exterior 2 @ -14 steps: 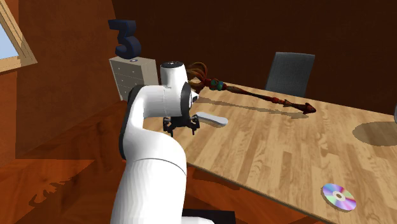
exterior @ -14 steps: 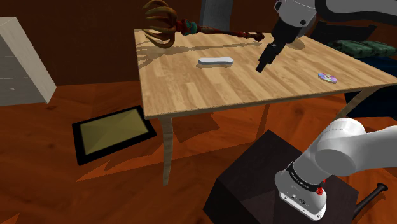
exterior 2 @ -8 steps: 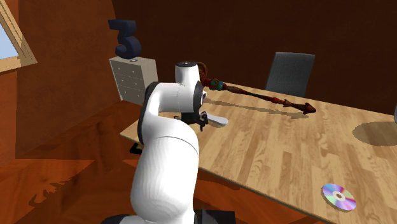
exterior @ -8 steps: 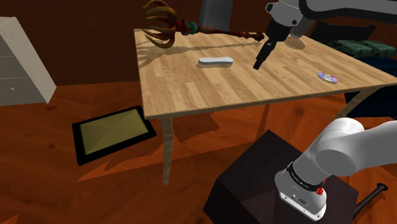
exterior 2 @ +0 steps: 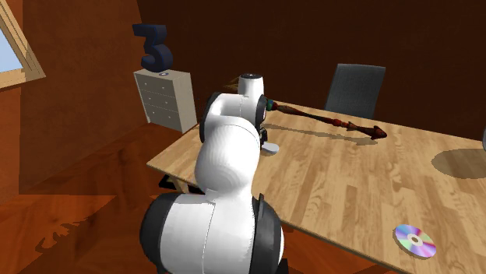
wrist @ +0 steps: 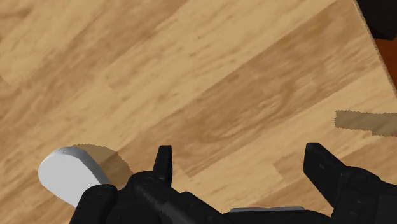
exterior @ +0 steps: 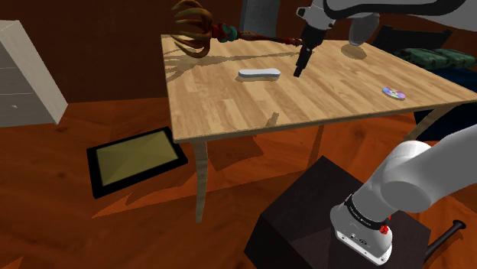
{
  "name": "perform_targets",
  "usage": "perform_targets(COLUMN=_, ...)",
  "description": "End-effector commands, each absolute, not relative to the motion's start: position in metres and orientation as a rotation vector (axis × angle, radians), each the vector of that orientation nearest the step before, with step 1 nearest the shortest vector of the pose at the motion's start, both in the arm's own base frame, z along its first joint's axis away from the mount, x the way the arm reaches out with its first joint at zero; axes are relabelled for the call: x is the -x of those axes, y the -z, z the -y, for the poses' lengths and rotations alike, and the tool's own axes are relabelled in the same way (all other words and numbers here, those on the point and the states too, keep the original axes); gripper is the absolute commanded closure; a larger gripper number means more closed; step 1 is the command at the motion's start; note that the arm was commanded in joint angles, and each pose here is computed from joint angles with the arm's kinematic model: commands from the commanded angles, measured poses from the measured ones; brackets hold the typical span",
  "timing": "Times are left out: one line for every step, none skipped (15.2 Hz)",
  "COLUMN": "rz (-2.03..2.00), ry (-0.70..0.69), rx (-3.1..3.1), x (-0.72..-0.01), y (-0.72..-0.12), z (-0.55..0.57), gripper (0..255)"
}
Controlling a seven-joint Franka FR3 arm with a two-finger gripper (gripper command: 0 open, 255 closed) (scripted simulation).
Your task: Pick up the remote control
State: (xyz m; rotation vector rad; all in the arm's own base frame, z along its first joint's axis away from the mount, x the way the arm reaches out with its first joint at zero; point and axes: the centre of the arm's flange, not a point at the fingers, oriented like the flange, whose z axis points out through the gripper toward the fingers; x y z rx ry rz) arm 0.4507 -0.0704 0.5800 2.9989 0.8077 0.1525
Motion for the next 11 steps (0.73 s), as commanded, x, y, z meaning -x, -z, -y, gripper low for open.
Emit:
perform_targets(rz=-0.915, ry=-0.134, rx=-2.969, x=-0.472, y=-0.574, z=0.084, gripper=0)
perform_targets(rz=-0.965, ry=-0.125, rx=-2.954, x=-0.484, y=-0.571, z=0.089, gripper=0)
perform_targets(rz=-1.014, ry=-0.117, rx=-2.938, x=-0.497, y=-0.567, z=0.094, gripper=0)
perform_targets(rz=-1.063, ry=-0.109, rx=-2.922, x=-0.510, y=-0.564, z=0.098, gripper=0)
perform_targets(rz=-1.112, ry=-0.100, rx=-2.905, x=-0.523, y=-0.560, z=0.102, gripper=0)
perform_targets(rz=-1.160, ry=-0.092, rx=-2.887, x=-0.536, y=-0.557, z=0.105, gripper=0)
perform_targets(rz=-1.208, ry=-0.083, rx=-2.868, x=-0.549, y=-0.553, z=0.108, gripper=0)
perform_targets(rz=-1.256, ry=-0.075, rx=-2.848, x=-0.562, y=-0.549, z=0.111, gripper=0)
perform_targets(rz=-1.304, ry=-0.067, rx=-2.828, x=-0.575, y=-0.545, z=0.113, gripper=0)
perform_targets(rz=-1.351, ry=-0.058, rx=-2.806, x=-0.588, y=-0.541, z=0.115, gripper=0)
perform_targets(rz=-1.398, ry=-0.050, rx=-2.784, x=-0.602, y=-0.537, z=0.116, gripper=0)
